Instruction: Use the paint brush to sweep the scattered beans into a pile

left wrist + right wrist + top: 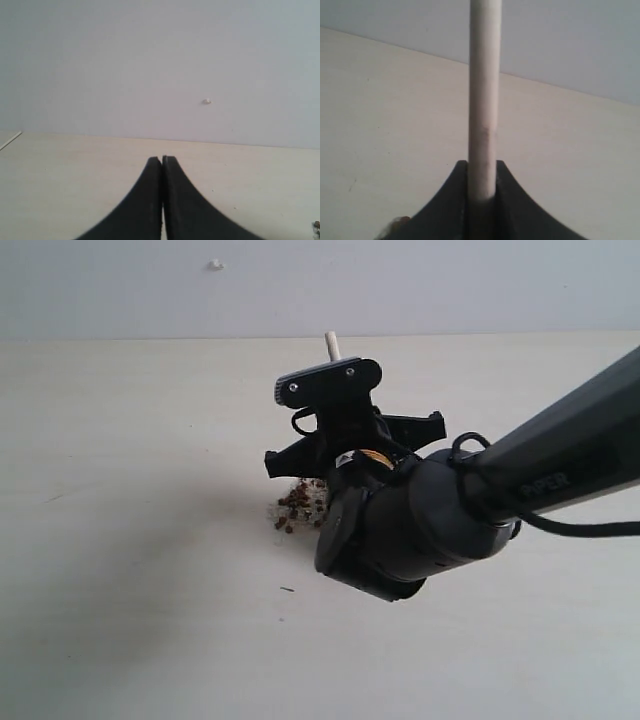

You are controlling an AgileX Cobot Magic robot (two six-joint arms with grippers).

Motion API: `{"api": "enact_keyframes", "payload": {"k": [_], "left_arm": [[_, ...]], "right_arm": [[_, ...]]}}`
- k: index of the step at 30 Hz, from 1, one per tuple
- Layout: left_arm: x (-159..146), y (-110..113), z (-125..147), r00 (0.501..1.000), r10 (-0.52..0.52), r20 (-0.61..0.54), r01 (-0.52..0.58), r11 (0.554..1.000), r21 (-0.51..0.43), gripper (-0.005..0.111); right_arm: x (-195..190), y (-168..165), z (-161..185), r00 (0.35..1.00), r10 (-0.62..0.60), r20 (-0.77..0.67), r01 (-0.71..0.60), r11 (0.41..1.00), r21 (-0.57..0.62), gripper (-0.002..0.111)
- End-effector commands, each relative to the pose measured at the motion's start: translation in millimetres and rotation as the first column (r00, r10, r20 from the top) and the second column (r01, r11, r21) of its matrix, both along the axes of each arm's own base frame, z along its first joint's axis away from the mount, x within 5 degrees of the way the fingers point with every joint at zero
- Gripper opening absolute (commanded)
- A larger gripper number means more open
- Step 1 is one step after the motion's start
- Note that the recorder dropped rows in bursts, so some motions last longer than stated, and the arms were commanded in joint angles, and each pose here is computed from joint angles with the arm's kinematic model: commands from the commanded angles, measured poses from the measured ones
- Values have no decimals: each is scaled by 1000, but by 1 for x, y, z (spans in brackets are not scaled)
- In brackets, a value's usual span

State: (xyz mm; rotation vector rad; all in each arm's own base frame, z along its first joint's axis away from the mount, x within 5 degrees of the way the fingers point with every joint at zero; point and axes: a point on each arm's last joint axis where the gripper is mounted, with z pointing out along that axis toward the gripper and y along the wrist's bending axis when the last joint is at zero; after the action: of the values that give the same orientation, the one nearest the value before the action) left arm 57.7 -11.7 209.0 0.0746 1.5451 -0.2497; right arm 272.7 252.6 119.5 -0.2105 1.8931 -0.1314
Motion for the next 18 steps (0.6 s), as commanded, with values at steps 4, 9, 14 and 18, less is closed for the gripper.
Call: {"api": "enact_keyframes", "payload": {"k": [4, 9, 14, 18], "left_arm": [[-1, 0, 0, 1000, -6, 8, 6, 1000, 5, 0], [-1, 0, 0, 1000, -6, 8, 6, 1000, 5, 0], [-1, 0, 0, 1000, -6, 8, 6, 1000, 5, 0], [-1, 0, 0, 1000, -6, 8, 6, 1000, 5, 0]], "right_arm": [[17, 28, -8, 1000, 21, 15, -21, 999, 49, 0], [18, 26, 15, 996, -49, 69, 46, 998, 47, 0], [14, 15, 47, 988, -103, 112, 113, 989, -92, 0], [14, 12, 59, 978, -110, 175, 138, 978, -156, 0]]}}
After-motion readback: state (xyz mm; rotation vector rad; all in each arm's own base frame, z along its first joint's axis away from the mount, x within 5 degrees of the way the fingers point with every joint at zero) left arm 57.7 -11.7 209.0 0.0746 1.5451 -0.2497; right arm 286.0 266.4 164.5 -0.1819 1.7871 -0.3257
